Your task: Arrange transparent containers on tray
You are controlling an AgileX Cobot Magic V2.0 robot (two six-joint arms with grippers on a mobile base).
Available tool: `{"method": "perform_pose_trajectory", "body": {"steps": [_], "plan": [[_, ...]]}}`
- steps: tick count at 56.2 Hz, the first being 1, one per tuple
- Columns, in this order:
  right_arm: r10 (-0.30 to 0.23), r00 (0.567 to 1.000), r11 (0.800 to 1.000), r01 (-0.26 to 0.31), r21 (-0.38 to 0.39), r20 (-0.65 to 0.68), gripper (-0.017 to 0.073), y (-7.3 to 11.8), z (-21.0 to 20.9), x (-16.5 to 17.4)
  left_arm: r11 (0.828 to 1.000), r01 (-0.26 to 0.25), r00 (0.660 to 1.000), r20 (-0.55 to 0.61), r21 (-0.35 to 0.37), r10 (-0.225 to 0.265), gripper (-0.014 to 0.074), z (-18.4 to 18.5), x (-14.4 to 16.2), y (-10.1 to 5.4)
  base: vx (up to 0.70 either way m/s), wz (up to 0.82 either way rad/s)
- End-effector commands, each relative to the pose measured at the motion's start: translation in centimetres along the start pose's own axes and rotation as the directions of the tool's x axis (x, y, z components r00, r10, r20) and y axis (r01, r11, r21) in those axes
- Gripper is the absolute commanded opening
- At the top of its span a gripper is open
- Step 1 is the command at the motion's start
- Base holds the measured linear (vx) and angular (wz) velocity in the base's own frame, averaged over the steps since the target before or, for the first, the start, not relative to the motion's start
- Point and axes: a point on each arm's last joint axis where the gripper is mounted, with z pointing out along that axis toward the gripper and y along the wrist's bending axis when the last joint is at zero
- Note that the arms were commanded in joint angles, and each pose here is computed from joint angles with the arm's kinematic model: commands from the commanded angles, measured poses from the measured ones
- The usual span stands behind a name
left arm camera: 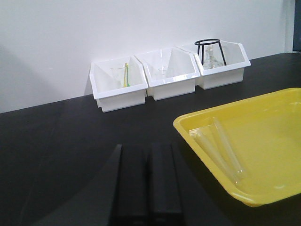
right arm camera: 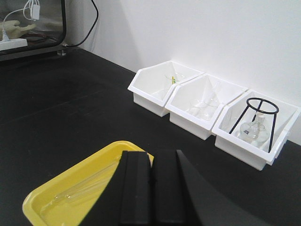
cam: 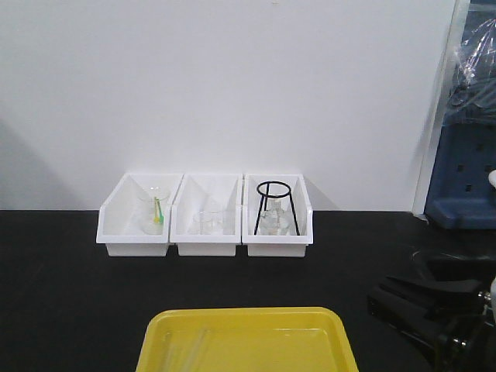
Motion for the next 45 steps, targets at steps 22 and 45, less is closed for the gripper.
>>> {"method": "perform_pose_trajectory", "body": {"steps": [22,45], "plan": [[0.21,0.969,0.898,-0.244,0.365,0.131,-0.0013,-3.0,-1.6,0.4,1.0,0.007,0.998,0.059,-0.015,-0.006,-0.0001,0.0,0.5,0.1,0.0,0.0],[0.1,0.975,0.774,-0.202,0.6,0.198,-0.0013,-0.2,-9.8,10.4,1.0,0.007,0.998,0.059,-0.015,-0.006,-0.0001,0.0,0.5,0.1,0.0,0.0]]}}
